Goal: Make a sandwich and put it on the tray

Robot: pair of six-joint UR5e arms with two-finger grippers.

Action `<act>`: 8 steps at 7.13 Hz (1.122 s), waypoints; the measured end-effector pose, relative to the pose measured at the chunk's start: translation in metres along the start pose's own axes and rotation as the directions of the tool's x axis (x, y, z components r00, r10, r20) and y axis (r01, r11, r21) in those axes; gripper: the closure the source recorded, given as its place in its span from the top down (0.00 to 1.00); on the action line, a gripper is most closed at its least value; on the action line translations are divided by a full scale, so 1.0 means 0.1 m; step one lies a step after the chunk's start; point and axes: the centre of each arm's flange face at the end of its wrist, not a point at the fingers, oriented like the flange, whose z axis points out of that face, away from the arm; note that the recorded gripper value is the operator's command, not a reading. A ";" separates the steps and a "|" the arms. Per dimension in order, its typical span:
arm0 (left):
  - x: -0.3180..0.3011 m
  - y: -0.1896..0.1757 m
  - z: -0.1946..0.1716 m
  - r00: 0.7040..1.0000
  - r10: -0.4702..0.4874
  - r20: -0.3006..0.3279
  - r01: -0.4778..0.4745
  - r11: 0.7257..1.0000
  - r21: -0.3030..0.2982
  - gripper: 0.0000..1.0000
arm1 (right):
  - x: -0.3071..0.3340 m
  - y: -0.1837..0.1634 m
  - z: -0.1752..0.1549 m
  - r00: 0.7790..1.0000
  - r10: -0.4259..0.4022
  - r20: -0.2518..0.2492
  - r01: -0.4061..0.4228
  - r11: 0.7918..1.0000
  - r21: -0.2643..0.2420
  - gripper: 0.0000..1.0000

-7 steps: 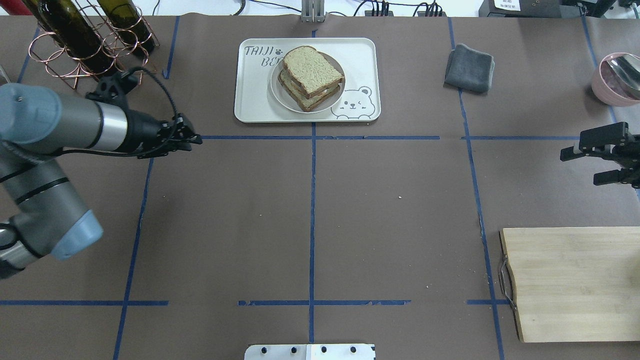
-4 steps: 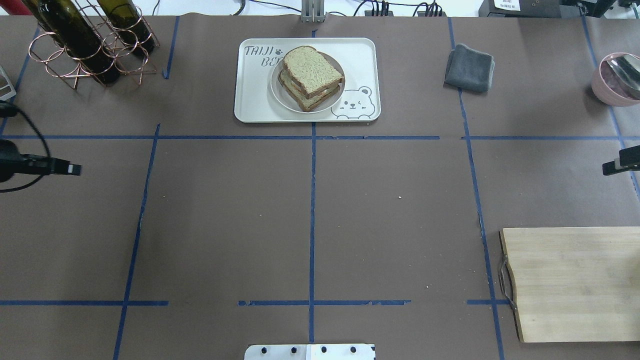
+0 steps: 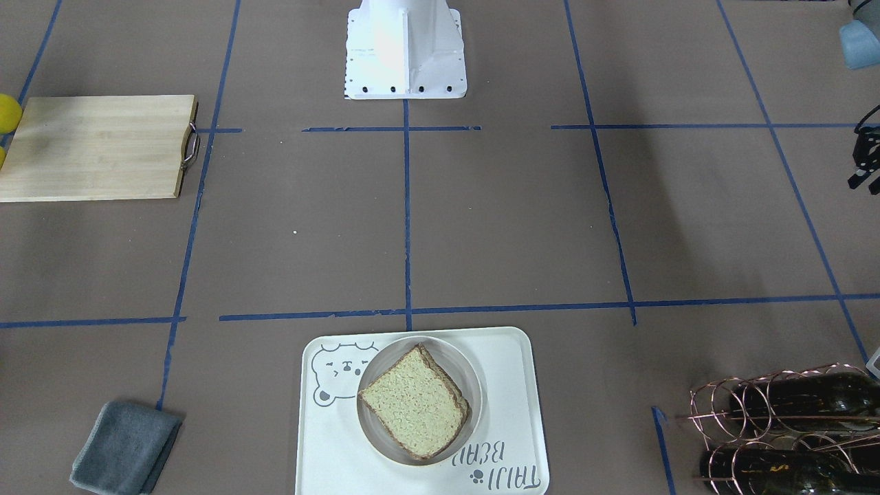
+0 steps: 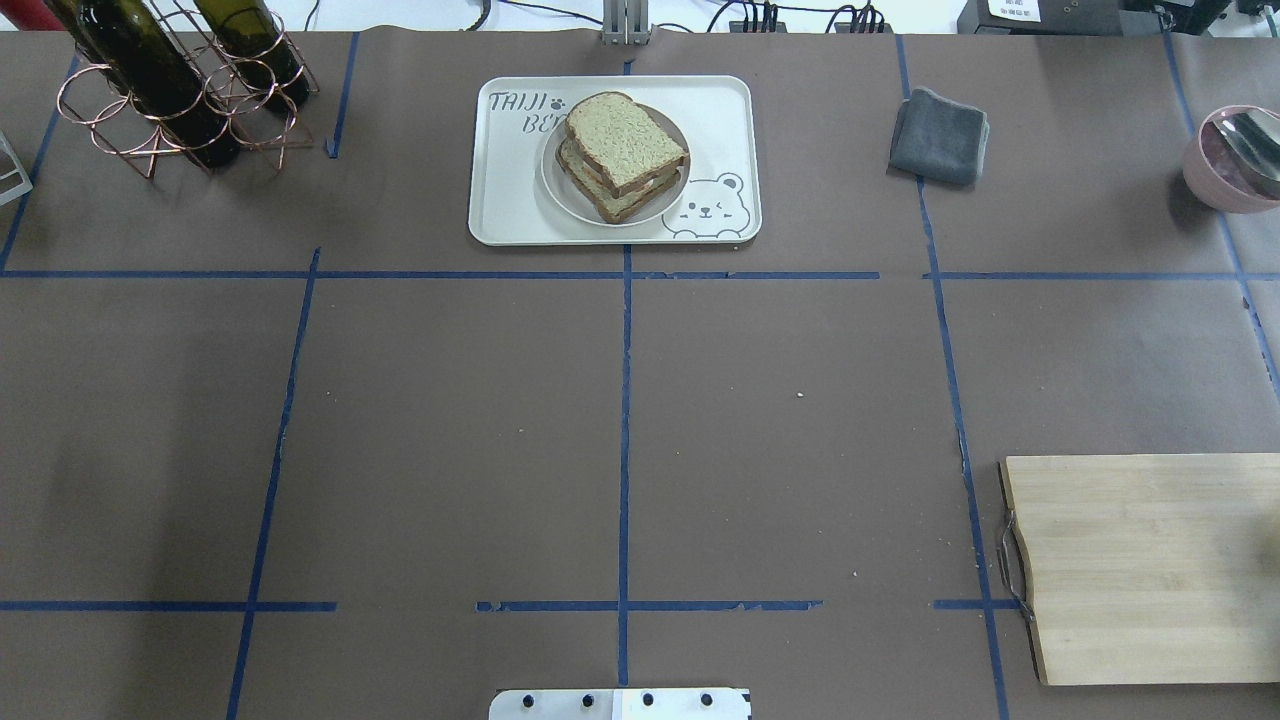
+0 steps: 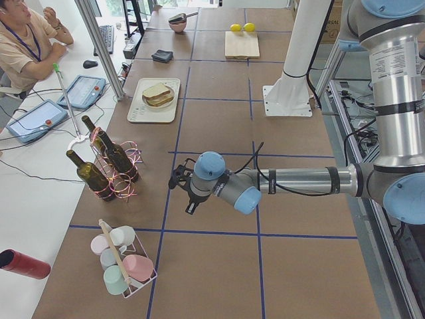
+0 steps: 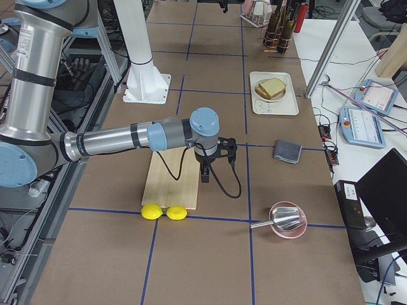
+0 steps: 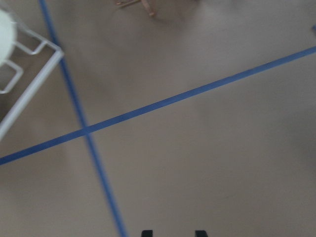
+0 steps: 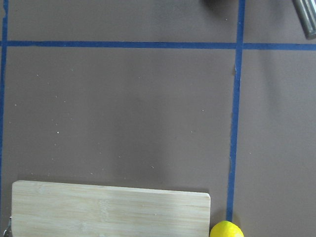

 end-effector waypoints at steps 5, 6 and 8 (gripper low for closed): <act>-0.36 -0.34 -0.48 0.993 -0.113 -0.019 0.105 0.962 -0.250 1.00 | 0.00 -0.30 -0.22 1.000 0.023 -0.002 -0.023 0.999 -0.030 1.00; -0.35 -0.29 -0.49 0.994 -0.110 -0.023 0.101 0.961 -0.256 1.00 | -0.02 -0.32 -0.24 0.999 0.033 -0.004 -0.033 0.999 -0.032 1.00; -0.26 -0.22 -0.58 0.995 -0.096 -0.025 0.087 0.966 -0.244 1.00 | -0.02 -0.33 -0.24 0.999 0.041 -0.008 -0.041 0.998 -0.037 1.00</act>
